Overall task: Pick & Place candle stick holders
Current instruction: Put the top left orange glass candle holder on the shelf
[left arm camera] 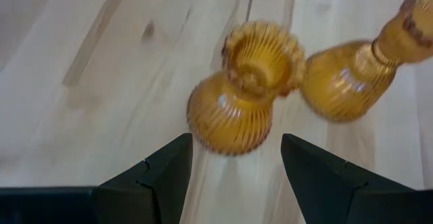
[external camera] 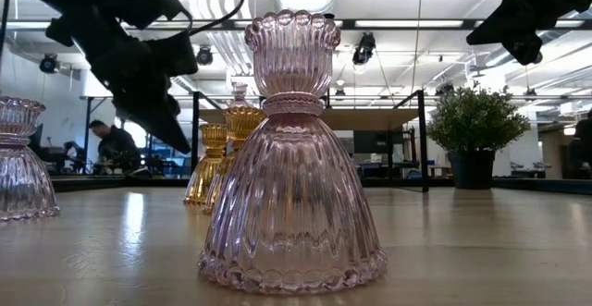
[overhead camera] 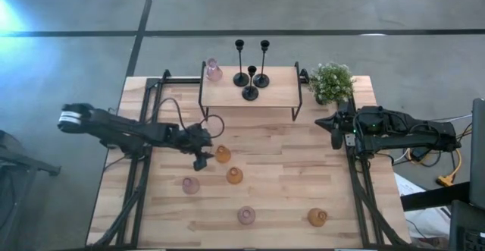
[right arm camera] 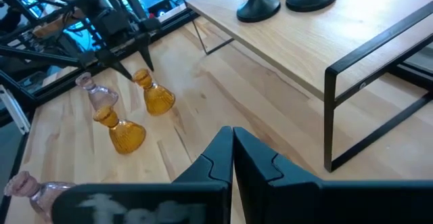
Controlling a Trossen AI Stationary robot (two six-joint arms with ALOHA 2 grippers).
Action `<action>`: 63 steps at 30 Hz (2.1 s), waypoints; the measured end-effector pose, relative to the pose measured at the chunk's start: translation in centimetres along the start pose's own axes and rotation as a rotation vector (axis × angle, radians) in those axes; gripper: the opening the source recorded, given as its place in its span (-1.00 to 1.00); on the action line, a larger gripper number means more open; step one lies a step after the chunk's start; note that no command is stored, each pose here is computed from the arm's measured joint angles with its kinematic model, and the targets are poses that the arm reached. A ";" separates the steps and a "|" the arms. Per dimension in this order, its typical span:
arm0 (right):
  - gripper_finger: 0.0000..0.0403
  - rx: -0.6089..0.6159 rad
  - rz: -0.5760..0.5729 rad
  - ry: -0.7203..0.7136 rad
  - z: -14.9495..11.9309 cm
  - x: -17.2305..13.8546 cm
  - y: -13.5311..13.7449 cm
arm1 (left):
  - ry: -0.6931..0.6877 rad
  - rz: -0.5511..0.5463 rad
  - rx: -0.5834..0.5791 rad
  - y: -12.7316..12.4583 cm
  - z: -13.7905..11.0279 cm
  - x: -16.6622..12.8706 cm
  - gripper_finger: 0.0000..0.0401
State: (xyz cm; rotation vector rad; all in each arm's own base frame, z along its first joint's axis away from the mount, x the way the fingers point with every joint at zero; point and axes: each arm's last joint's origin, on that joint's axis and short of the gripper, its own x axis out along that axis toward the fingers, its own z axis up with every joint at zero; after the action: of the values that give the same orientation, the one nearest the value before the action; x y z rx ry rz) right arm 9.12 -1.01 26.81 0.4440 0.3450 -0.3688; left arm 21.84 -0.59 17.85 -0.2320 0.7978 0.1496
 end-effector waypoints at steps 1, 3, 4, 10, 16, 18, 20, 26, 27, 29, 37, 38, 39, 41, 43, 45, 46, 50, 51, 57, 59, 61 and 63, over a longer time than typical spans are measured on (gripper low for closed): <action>-0.96 0.000 0.000 0.000 0.0 0.0 0.0 | -0.010 -0.004 0.000 0.0 0.0 0.2 0.14; -0.96 0.000 0.000 0.000 0.0 0.0 0.0 | -0.028 -0.011 0.001 0.0 -0.1 0.6 0.14; -0.96 0.000 0.000 0.000 0.0 0.0 0.0 | -0.038 -0.018 0.005 -0.1 -0.1 0.8 0.14; -0.96 0.000 0.000 0.000 0.0 0.0 0.0 | -0.088 -0.034 0.046 -0.2 0.0 1.5 0.14; -0.96 0.000 0.001 -0.001 0.0 0.0 0.0 | -0.100 -0.045 0.109 -0.3 0.0 2.4 0.14; -0.96 0.001 0.000 -0.001 0.0 0.0 0.0 | -0.108 -0.046 0.121 -0.3 0.1 2.7 0.14; -0.96 0.001 0.000 -0.002 0.0 0.0 0.0 | -0.111 -0.048 0.130 -0.3 0.0 3.1 0.14; -0.96 0.005 -0.019 -0.012 0.0 0.0 -0.1 | -0.173 -0.064 0.127 -0.5 0.4 4.2 0.14; -0.96 0.007 -0.022 -0.014 0.0 0.0 -0.1 | -0.182 -0.066 0.126 -0.6 0.5 4.4 0.14; -0.96 0.008 -0.022 -0.014 0.0 0.0 -0.1 | -0.192 -0.068 0.125 -0.6 0.5 4.7 0.14; -0.96 0.009 -0.023 -0.013 0.0 0.0 -0.1 | -0.168 -0.064 0.104 -0.5 0.1 5.6 0.09; -0.96 0.008 -0.025 -0.014 0.0 0.0 -0.1 | -0.167 -0.064 0.098 -0.5 0.1 5.6 0.06; -0.96 0.008 -0.028 -0.016 0.0 0.0 -0.1 | -0.170 -0.065 0.096 -0.5 0.1 5.5 0.01; -0.96 0.009 -0.044 -0.024 0.1 0.0 -0.1 | -0.179 -0.066 0.095 -0.6 0.3 5.3 -0.10; -0.96 0.009 -0.061 -0.033 0.1 0.0 -0.2 | -0.195 -0.068 0.094 -0.6 0.5 5.1 -0.25; -0.96 0.010 -0.074 -0.040 0.1 0.0 -0.2 | -0.198 -0.069 0.093 -0.6 0.5 4.9 -0.29; -0.96 0.009 -0.078 -0.042 0.1 0.0 -0.2 | -0.202 -0.070 0.091 -0.6 0.6 4.8 -0.29; -0.96 0.009 -0.092 -0.050 0.1 0.0 -0.3 | -0.223 -0.078 0.069 -0.7 0.9 4.2 -0.29; -0.96 0.009 -0.093 -0.050 0.1 0.0 -0.3 | -0.228 -0.080 0.065 -0.7 1.0 4.0 -0.29; -0.96 0.009 -0.093 -0.050 0.1 0.0 -0.3 | -0.301 -0.099 0.040 -1.0 2.9 2.2 -0.29; -0.96 0.008 -0.093 -0.049 0.1 0.0 -0.3 | -0.306 -0.098 0.023 -1.2 3.8 1.3 -0.29; -0.96 0.008 -0.093 -0.049 0.1 0.0 -0.3 | -0.299 -0.074 0.004 -1.2 4.9 0.2 -0.29; -0.96 0.008 -0.094 -0.049 0.1 0.0 -0.3 | -0.282 -0.027 -0.012 -1.2 6.1 -1.0 -0.29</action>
State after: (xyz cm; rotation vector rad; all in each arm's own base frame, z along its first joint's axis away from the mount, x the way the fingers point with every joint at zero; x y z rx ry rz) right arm 9.02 -1.30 26.82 0.4272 0.3178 -0.4715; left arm 25.64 -0.18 22.86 -0.2274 0.5136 0.1575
